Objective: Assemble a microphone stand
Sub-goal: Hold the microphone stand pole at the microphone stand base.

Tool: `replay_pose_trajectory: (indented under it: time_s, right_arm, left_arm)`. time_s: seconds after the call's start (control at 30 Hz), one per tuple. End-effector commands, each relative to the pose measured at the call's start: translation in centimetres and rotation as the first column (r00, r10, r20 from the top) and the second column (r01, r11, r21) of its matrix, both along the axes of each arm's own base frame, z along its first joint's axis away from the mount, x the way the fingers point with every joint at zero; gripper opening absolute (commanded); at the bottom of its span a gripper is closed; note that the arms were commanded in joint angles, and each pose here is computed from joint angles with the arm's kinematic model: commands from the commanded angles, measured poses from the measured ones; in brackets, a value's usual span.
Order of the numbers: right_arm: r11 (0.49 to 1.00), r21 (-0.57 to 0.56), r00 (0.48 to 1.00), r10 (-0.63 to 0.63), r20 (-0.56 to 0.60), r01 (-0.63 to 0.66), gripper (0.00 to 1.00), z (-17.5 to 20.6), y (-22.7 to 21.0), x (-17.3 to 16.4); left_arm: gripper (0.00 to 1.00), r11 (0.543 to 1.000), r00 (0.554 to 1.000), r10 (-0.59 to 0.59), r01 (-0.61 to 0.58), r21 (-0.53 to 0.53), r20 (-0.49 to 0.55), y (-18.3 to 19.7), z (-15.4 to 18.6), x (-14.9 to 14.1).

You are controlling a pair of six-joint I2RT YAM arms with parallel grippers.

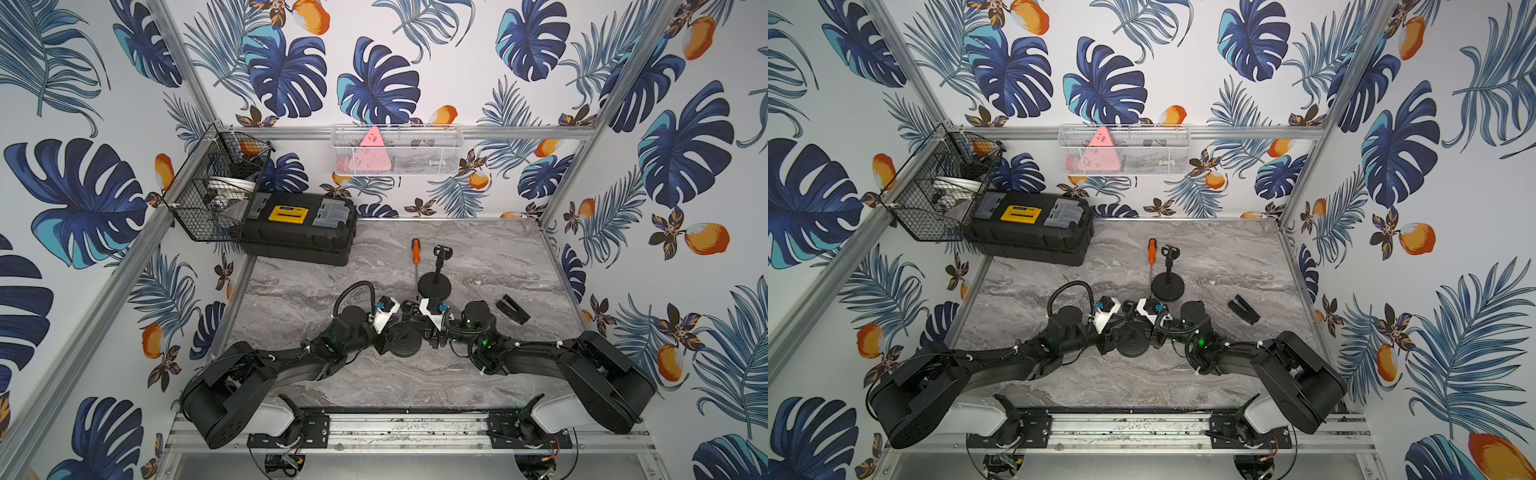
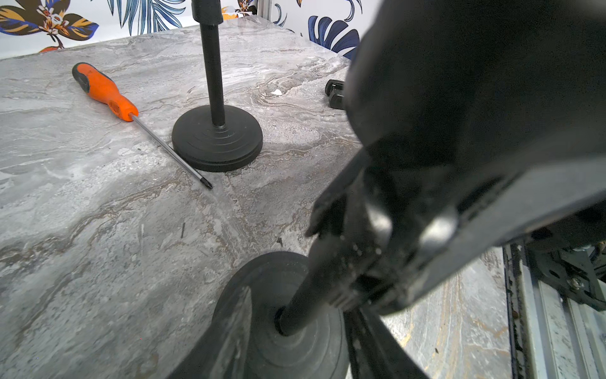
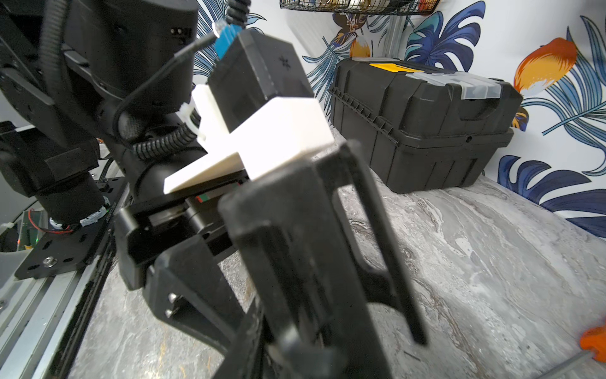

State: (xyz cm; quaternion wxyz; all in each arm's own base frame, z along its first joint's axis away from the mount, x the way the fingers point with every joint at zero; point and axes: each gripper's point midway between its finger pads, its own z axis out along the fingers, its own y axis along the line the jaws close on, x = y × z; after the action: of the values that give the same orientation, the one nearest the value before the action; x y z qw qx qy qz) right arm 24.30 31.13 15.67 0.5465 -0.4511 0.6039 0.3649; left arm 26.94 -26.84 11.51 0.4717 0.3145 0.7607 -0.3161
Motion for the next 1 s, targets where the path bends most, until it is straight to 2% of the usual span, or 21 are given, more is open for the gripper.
replay_pose_trajectory:
  time_s: [0.0,0.4,0.83,0.97]
  right_arm:
    - [1.000,-0.008,1.000,-0.001,0.015,0.001,0.00,-0.1,0.2,0.3]
    - [0.999,-0.024,0.999,-0.019,0.034,0.020,0.00,-0.6,-0.1,0.4]
    - [0.997,-0.077,1.000,-0.026,-0.018,0.025,0.00,-3.1,-0.5,0.1]
    - [0.996,-0.086,0.999,-0.034,-0.018,0.032,0.00,-3.5,-0.7,0.1]
  left_arm:
    - [0.50,1.000,1.000,-0.015,0.015,-0.019,0.027,-0.4,0.9,0.2]
    - [0.49,1.000,0.999,-0.016,0.016,-0.017,0.029,-0.4,0.8,0.2]
    - [0.49,1.000,0.998,-0.012,0.013,-0.012,0.060,-0.1,0.6,0.0]
    - [0.48,0.999,0.997,0.027,-0.024,-0.032,0.067,0.4,0.7,0.3]
